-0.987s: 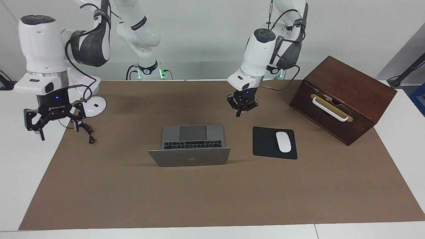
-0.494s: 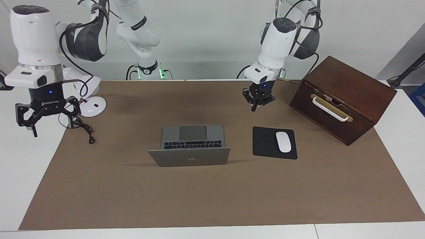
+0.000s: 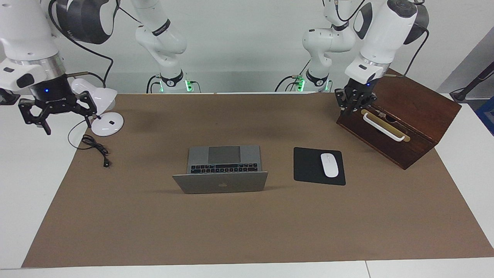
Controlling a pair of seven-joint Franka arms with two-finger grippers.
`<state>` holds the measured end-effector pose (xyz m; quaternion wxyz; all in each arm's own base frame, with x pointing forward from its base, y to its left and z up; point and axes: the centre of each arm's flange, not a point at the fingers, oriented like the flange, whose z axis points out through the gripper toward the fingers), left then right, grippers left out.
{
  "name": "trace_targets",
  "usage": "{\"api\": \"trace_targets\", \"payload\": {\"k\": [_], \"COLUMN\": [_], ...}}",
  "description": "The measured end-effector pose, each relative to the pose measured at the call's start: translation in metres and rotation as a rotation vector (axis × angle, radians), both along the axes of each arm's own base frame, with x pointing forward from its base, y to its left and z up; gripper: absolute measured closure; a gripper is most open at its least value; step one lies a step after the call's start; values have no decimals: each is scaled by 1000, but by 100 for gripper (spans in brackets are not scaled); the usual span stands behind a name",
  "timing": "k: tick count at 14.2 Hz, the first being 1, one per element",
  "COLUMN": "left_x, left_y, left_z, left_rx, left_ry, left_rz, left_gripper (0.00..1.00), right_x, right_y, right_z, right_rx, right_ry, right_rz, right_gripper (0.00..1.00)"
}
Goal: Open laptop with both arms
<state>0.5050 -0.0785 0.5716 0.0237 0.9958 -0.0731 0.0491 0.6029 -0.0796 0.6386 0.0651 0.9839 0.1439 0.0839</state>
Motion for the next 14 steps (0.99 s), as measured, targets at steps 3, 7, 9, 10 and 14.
{"api": "trace_targets", "payload": {"k": [3,7,9,10,14], "left_x": [2,5,5,5,9], "left_y": [29,63,72,76,84], "left_z": [2,15,24,30,65], "left_rx": [-1,-10,-12,-12,-11], "left_ry": [-1,-20,-29,-30,6], "left_rz": [39,100,115,123,132], "left_gripper": [19,0,0,0,0], "right_x": [-5,-7,-7,-7,-8], "right_y": [11,34,41,41,40], "right_z": [3,1,2,2,4], "right_rx": [67,136,157,162,164], "right_ry": [34,54,50,51,52], "right_rz": [-142,-335,-403,-433,-454], "right_gripper": [0,0,0,0,0]}}
